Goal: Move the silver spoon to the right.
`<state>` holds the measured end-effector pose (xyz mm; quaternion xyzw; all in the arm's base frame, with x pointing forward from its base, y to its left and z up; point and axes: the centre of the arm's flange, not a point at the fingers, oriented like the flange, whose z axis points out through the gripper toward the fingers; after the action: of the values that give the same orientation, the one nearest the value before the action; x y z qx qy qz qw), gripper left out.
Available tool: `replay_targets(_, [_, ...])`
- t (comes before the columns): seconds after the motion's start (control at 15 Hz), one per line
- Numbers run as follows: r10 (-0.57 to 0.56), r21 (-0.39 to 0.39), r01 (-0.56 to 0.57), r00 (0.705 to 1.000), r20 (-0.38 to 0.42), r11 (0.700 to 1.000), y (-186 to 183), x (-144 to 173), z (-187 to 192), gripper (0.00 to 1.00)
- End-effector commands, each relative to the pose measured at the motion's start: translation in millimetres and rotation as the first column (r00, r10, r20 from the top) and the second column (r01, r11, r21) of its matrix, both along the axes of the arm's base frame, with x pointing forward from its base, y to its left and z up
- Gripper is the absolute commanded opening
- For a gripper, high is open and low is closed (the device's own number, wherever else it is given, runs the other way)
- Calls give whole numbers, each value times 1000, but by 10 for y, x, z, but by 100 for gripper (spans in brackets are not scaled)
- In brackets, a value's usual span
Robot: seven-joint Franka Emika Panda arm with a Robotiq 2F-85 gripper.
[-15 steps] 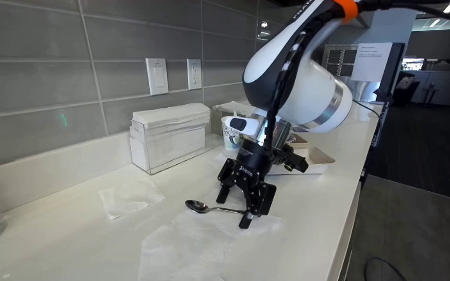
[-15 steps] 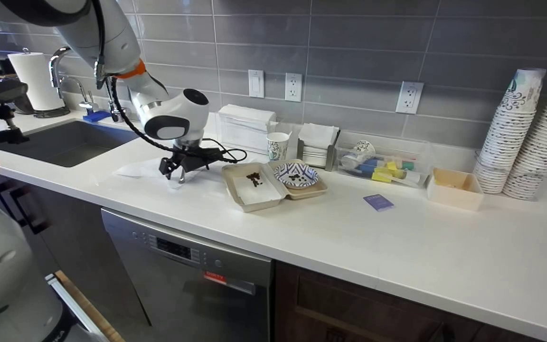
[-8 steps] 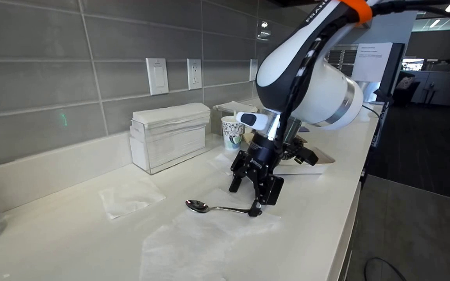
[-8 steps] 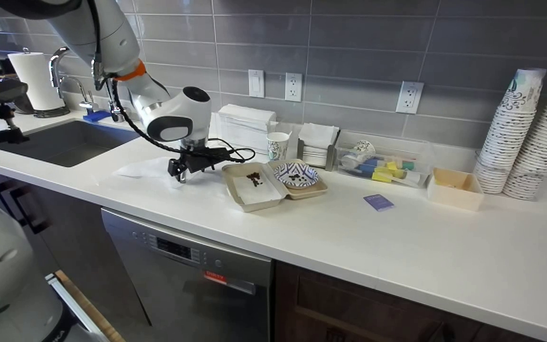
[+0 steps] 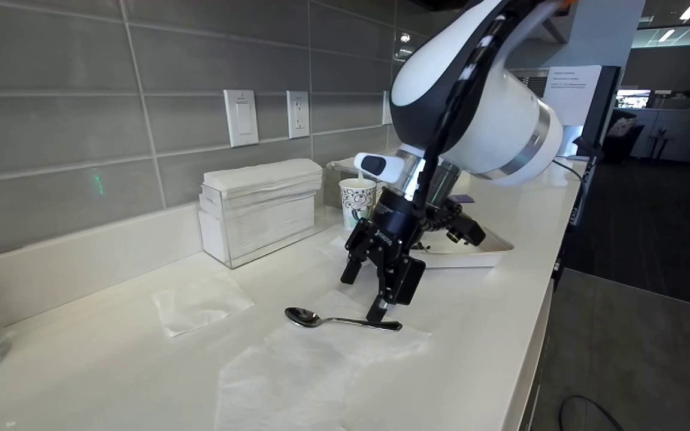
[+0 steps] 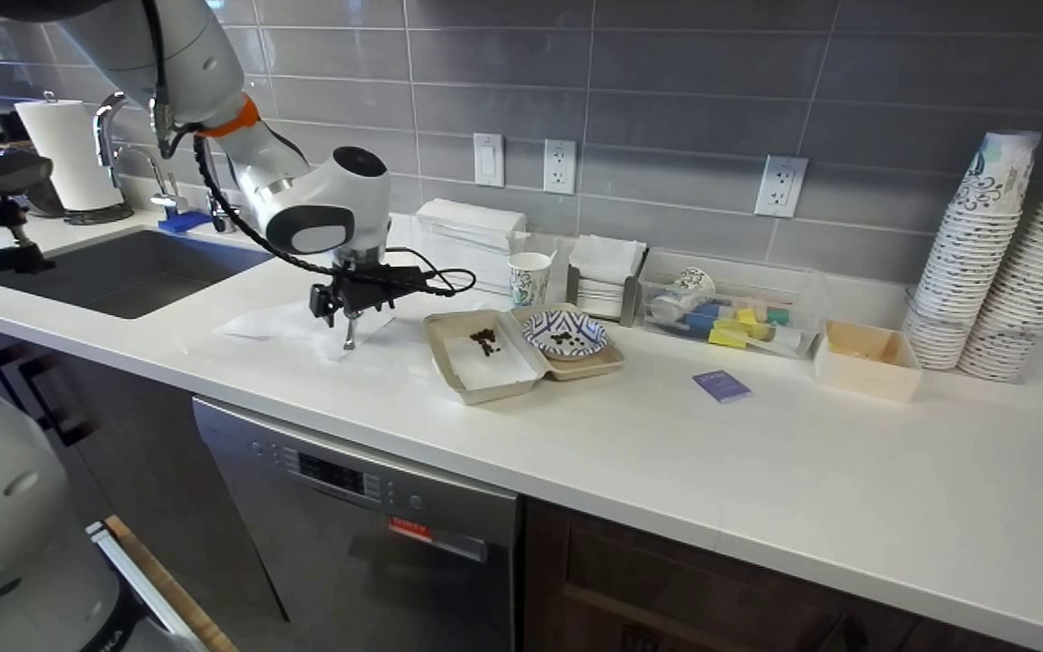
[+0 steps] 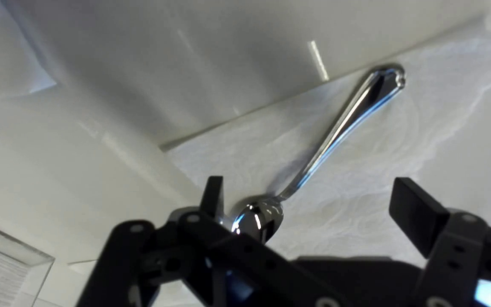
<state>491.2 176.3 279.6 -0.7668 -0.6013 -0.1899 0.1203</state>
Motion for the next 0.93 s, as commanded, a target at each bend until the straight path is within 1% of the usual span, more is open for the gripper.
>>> replay_targets(0.0, [-84, 17, 84, 996, -19, 996, 135, -36, 14, 100])
replay_targets(0.13, [-161, 29, 162, 986, -34, 986, 174, -29, -22, 100])
replay_targets(0.2, [-92, 19, 92, 995, -28, 996, 109, -15, 28, 100])
replay_targets(0.33, [-125, 22, 125, 992, -33, 992, 134, -18, 26, 100])
replay_targets(0.6, [-136, 25, 137, 990, -39, 990, 134, -18, 20, 100])
replay_targets(0.67, [-144, 30, 146, 988, -55, 989, 148, 3, -15, 100])
replay_targets(0.8, [-156, 26, 157, 986, -59, 987, 174, 24, -55, 100])
replay_targets(0.87, [-151, 37, 154, 986, -64, 987, 189, 26, -72, 100])
